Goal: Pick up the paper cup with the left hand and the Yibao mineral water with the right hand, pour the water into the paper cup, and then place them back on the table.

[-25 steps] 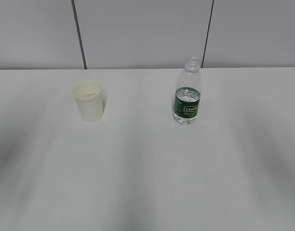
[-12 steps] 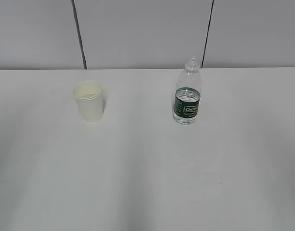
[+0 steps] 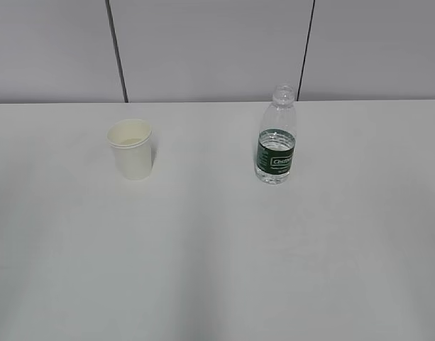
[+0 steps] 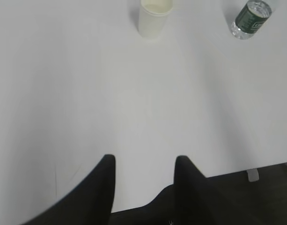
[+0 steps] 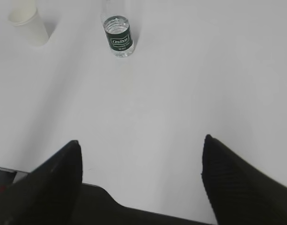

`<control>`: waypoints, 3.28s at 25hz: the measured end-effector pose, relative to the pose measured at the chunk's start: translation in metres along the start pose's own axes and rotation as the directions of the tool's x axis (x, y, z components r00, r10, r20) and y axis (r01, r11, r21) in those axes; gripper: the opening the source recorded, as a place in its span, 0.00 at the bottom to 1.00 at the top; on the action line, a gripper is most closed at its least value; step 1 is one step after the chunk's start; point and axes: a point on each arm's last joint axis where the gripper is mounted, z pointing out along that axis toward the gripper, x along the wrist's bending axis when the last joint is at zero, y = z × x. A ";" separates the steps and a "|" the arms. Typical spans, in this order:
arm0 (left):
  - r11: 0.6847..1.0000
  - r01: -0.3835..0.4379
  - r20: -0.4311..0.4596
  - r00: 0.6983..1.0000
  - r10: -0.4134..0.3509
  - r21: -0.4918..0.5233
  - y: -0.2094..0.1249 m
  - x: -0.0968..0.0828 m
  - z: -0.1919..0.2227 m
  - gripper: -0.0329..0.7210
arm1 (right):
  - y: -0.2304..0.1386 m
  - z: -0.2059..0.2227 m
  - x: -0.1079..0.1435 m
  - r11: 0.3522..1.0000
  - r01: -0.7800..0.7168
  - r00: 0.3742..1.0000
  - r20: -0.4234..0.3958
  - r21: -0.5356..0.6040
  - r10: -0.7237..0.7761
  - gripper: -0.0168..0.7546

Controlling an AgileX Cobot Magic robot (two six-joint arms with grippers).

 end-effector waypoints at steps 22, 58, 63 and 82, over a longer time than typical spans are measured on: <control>0.982 -0.052 -0.022 0.999 0.048 -0.184 -0.090 0.015 -0.006 0.38 | -0.091 0.014 -0.010 0.987 0.147 0.989 0.017 -0.070 -0.146 0.78; 0.967 -0.093 -0.045 0.995 0.085 -0.239 -0.086 0.017 0.024 0.88 | -0.096 0.044 -0.011 0.985 0.153 0.988 0.017 -0.073 -0.152 0.88; 0.967 -0.093 -0.045 0.995 0.085 -0.239 -0.086 0.017 0.024 0.91 | -0.096 0.044 -0.011 0.986 0.150 0.989 0.017 -0.073 -0.149 0.89; 0.967 -0.089 -0.052 0.996 0.079 -0.240 -0.086 0.017 0.024 0.70 | -0.096 0.044 -0.010 0.992 0.103 0.991 0.088 -0.075 -0.097 0.67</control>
